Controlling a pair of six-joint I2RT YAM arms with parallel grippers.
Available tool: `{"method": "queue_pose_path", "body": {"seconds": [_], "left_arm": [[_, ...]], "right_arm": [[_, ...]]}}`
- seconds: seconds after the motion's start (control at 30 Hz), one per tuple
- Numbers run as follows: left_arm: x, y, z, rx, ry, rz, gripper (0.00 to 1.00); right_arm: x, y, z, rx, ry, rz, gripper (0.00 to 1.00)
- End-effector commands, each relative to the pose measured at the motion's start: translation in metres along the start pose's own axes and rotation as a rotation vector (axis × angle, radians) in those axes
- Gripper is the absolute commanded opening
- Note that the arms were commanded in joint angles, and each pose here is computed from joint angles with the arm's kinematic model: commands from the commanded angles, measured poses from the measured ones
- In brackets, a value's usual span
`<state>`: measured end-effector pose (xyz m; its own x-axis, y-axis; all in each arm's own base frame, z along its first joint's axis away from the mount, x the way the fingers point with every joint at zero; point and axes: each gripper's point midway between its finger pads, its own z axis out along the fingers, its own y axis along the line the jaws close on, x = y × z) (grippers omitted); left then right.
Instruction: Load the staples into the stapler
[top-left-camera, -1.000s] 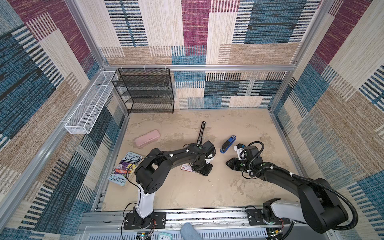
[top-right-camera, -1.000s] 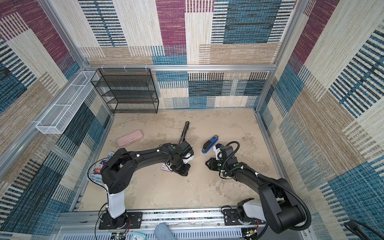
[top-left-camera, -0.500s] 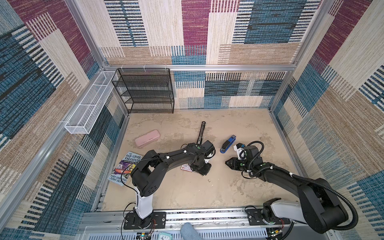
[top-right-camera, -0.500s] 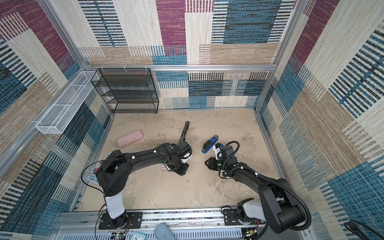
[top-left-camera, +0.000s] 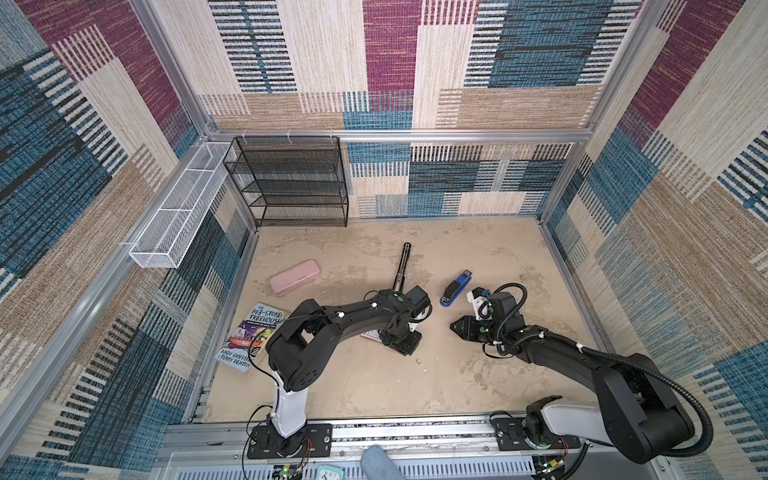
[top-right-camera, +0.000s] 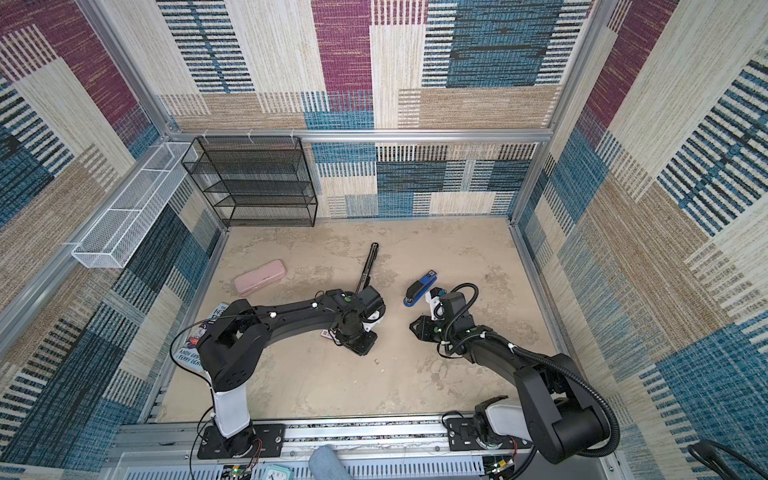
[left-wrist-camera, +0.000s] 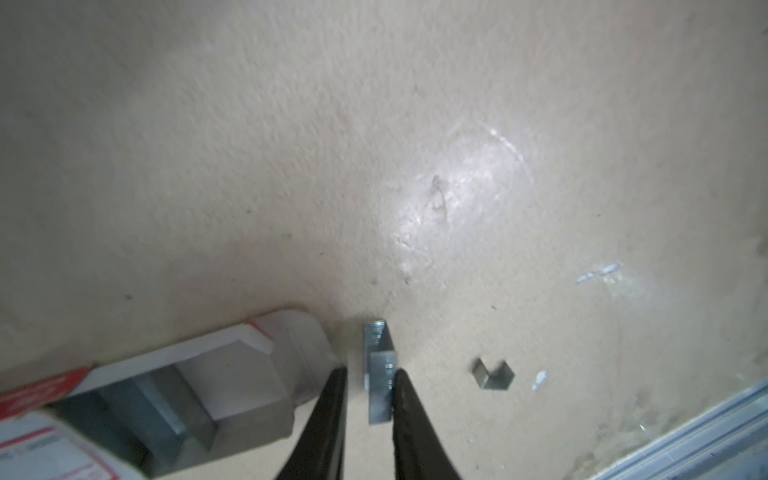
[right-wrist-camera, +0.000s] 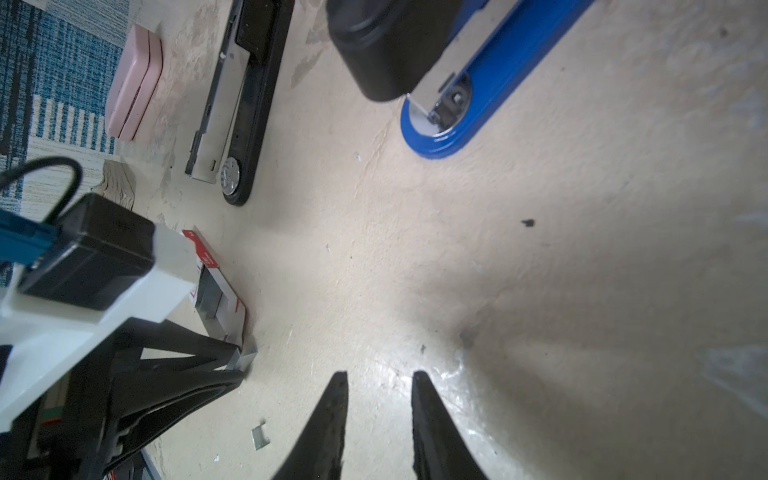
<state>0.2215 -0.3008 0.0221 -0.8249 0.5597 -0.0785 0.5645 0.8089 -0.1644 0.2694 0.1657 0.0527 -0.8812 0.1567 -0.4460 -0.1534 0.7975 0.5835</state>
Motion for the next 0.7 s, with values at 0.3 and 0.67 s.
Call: {"method": "queue_pose_path", "body": {"seconds": [0.3, 0.67], "left_arm": [[-0.002, -0.001, 0.0, -0.021, 0.013, -0.014, 0.21], [-0.012, -0.01, -0.019, 0.008, -0.021, -0.001, 0.23]], "right_arm": [[-0.001, 0.003, 0.001, -0.022, -0.015, -0.005, 0.3], [0.0, 0.003, 0.001, -0.027, -0.016, -0.006, 0.3]]}}
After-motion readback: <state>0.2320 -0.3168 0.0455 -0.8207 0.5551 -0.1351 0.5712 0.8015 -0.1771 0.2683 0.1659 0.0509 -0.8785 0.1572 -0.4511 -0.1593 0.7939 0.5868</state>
